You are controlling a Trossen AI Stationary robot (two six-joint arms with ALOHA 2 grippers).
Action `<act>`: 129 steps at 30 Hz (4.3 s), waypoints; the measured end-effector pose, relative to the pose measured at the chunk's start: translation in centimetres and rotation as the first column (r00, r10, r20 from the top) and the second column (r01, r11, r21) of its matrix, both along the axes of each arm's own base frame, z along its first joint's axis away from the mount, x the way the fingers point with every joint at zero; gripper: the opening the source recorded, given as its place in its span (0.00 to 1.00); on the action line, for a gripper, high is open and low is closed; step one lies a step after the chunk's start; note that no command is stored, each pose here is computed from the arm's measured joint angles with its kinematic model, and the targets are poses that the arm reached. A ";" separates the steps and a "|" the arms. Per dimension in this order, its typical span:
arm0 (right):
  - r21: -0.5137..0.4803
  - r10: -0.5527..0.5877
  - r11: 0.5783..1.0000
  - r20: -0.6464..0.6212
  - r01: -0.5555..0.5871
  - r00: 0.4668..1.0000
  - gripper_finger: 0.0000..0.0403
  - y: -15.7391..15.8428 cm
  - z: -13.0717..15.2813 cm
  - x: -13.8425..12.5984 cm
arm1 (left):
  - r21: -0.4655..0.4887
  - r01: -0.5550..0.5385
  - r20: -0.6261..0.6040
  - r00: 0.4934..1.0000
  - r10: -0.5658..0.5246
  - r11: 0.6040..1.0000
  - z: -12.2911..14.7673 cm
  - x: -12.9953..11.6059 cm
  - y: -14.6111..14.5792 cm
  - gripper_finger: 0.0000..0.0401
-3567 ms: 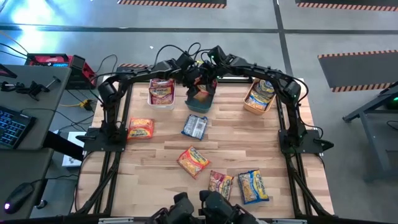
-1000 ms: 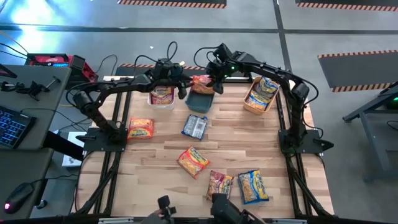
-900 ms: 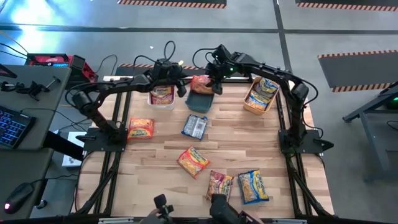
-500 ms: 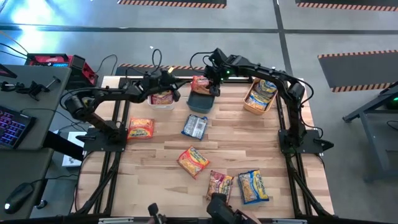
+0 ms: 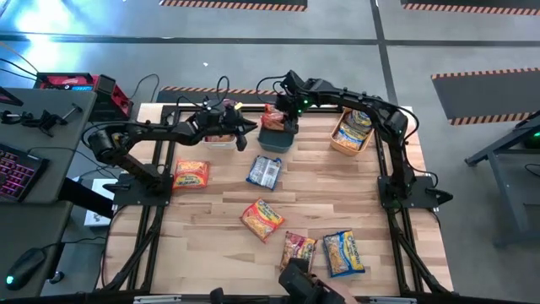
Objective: Sort Maruchan noodles
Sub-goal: Adjust the orange noodle packs into the blue bin, then adjust the blue noodle pack into the yellow bin
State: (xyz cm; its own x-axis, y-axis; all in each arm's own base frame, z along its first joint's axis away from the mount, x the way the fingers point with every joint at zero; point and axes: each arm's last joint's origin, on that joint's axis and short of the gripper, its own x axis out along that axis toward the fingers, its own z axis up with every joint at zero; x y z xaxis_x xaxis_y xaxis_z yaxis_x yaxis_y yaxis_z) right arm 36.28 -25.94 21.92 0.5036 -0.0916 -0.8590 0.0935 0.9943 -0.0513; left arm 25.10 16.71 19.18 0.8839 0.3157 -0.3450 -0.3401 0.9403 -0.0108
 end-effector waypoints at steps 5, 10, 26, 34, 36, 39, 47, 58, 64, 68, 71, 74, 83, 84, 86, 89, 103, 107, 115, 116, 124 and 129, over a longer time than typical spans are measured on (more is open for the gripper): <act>-0.015 -0.023 1.000 -0.014 0.022 1.000 0.28 -0.9 -0.1 -0.7 | -0.017 -0.011 0.006 1.000 0.011 1.000 0.0 0.1 -0.1 0.06; -0.034 0.004 0.999 -0.018 -0.005 1.000 0.28 -1.7 -0.2 -1.2 | -0.030 -0.037 0.008 0.999 0.037 0.999 0.0 0.0 0.0 0.05; -0.109 0.153 0.981 -0.057 -0.159 0.987 0.28 -2.1 -1.6 -0.8 | -0.007 -0.030 -0.003 1.000 0.030 1.000 0.0 0.4 -0.6 0.05; -0.140 0.142 0.979 -0.075 -0.152 0.987 0.30 -1.9 -1.7 -0.5 | -0.007 -0.032 -0.003 0.999 0.032 0.999 0.0 0.4 -0.6 0.05; -0.158 0.138 0.976 -0.089 -0.151 0.986 0.32 -1.7 -1.7 -0.3 | -0.007 -0.033 -0.004 0.999 0.033 0.999 0.0 0.4 -0.6 0.05; -0.185 0.126 0.972 -0.103 -0.143 0.987 0.39 -1.7 -1.7 -0.1 | -0.007 -0.033 -0.004 0.999 0.033 0.999 0.0 0.4 -0.6 0.05; -0.249 0.103 0.959 -0.140 -0.136 0.985 0.61 -1.0 -1.2 0.6 | -0.008 -0.032 -0.004 0.999 0.032 0.999 0.0 0.4 -0.6 0.05; -0.296 0.092 0.948 -0.092 -0.115 0.991 0.64 -1.4 2.0 1.1 | -0.008 -0.032 -0.005 0.999 0.032 0.999 0.0 0.4 -0.6 0.05; -0.275 0.091 0.954 -0.121 -0.121 0.988 0.63 -1.2 3.1 0.9 | -0.008 -0.031 -0.005 0.999 0.031 0.999 0.0 0.4 -0.6 0.05; -0.265 0.027 0.961 -0.185 -0.077 0.982 0.55 -0.9 5.0 0.1 | -0.008 -0.031 -0.005 0.999 0.031 0.999 0.0 0.4 -0.6 0.05; -0.333 -0.010 0.941 -0.197 -0.058 0.980 0.40 -0.4 7.5 -0.9 | -0.009 -0.031 -0.005 1.000 0.031 0.999 0.0 0.4 -0.6 0.05; -0.392 -0.026 0.919 -0.153 -0.037 0.988 0.21 0.3 10.1 -2.5 | -0.009 -0.031 -0.005 1.000 0.031 0.999 -0.1 0.4 -0.6 0.05; -0.357 -0.092 0.924 0.148 0.140 0.985 0.02 2.8 9.9 -7.8 | -0.005 -0.028 -0.014 1.000 0.028 1.000 -0.2 0.4 -0.7 0.05; -0.356 -0.098 0.921 0.183 0.158 0.978 0.01 3.4 9.1 -8.2 | -0.004 -0.028 -0.012 1.000 0.028 1.000 -0.2 0.4 -0.7 0.05; -0.354 -0.111 0.912 0.273 0.206 0.956 0.01 4.8 7.8 -9.2 | -0.004 -0.027 -0.011 1.000 0.027 1.000 -0.2 0.4 -0.7 0.05; -0.331 -0.107 0.906 0.423 0.263 0.900 0.01 7.0 5.8 -10.4 | -0.002 -0.020 -0.012 1.000 0.020 1.000 -0.2 0.5 -0.9 0.05; -0.018 -0.182 0.967 0.648 0.253 0.740 0.01 13.7 -0.4 -13.4 | 0.050 0.112 0.067 0.991 -0.115 0.992 -1.3 3.6 -3.8 0.05; 0.021 -0.188 0.972 0.670 0.235 0.718 0.01 14.1 0.3 -12.7 | 0.081 0.141 0.157 0.976 -0.152 0.987 -2.3 5.0 -4.4 0.05; 0.005 -0.280 0.955 0.353 0.297 0.893 0.01 14.8 0.6 -13.3 | 0.069 0.156 0.221 0.961 -0.167 0.985 -4.2 6.2 -4.9 0.05; -0.038 -0.303 0.944 0.299 0.329 0.905 0.01 14.5 1.0 -13.7 | 0.065 0.156 0.213 0.963 -0.166 0.986 -4.4 6.2 -4.9 0.05; -0.056 -0.541 0.839 0.028 0.541 0.841 0.03 8.8 3.8 -17.5 | 0.105 0.156 0.187 0.967 -0.174 0.982 -5.0 6.2 -4.6 0.05; 0.055 -0.637 0.759 -0.145 0.649 0.757 0.18 4.6 1.5 -19.3 | 0.094 0.120 0.213 0.967 -0.138 0.988 -4.8 5.8 -3.6 0.05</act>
State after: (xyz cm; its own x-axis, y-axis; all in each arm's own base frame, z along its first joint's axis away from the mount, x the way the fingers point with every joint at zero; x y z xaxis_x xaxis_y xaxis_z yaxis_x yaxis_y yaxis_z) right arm 16.97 -21.31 23.45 0.2575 -0.2734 -0.9268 0.7120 0.7021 -0.0093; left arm 30.94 13.07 14.36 0.9699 0.2132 -0.1177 -0.2140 0.9768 0.0060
